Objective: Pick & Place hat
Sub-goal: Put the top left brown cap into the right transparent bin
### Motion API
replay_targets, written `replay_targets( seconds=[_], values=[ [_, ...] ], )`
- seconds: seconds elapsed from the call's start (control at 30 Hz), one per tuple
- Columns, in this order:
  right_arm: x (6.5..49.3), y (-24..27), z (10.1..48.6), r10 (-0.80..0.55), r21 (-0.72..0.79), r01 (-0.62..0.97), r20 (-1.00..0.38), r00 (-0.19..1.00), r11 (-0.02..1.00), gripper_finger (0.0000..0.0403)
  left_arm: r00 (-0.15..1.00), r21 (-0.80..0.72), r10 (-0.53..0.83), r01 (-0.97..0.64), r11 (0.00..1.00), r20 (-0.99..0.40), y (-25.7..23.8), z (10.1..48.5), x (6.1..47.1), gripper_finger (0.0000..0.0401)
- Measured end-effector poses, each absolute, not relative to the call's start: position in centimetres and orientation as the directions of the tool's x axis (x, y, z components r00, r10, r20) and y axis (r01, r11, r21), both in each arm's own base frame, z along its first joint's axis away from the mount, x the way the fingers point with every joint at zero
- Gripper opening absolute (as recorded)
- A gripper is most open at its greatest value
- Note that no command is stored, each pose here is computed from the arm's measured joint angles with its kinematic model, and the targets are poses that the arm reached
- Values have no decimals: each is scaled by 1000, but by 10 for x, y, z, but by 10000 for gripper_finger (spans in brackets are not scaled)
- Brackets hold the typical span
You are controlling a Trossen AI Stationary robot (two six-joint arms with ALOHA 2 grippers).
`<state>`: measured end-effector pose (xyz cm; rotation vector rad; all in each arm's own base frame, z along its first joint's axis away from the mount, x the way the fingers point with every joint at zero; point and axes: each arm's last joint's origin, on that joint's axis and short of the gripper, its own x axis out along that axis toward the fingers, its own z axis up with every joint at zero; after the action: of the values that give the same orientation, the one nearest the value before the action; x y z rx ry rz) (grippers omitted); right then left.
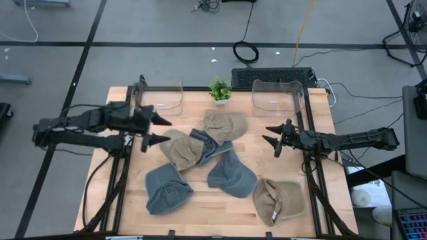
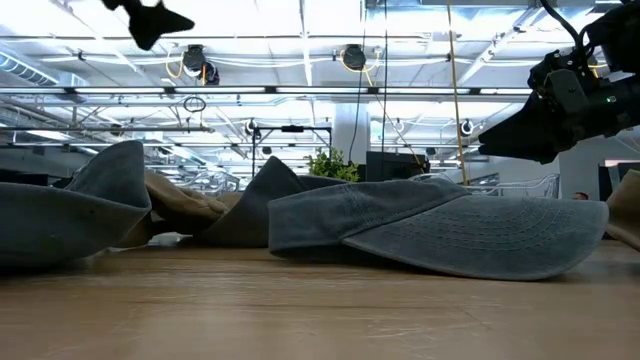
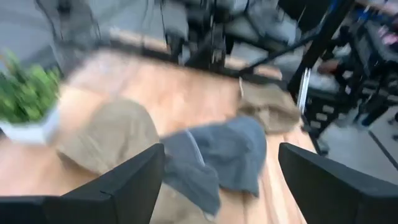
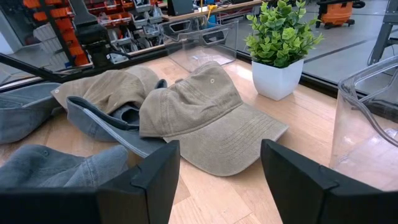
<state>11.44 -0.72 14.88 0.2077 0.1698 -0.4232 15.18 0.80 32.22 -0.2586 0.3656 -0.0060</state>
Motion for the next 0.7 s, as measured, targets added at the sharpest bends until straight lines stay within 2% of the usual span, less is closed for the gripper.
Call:
replay_targets(
  seconds=[0.17,0.43,0.57,0.7],
  values=[
    [114,-7,149,-389,164,423,-206,898,891,212,891,-355,-103,-68,932,-441,-1,328,188,323],
    [114,-7,149,-389,163,423,-206,898,891,212,811,-449,-185,-105,887,-554,-19,342,226,300],
    [114,-7,149,-388,164,423,-206,898,891,212,760,-527,-298,-69,847,-578,-29,354,236,289],
    [114,-7,149,-389,164,423,-206,898,891,212,763,-574,-386,25,819,-518,-40,369,246,280]
  ],
)
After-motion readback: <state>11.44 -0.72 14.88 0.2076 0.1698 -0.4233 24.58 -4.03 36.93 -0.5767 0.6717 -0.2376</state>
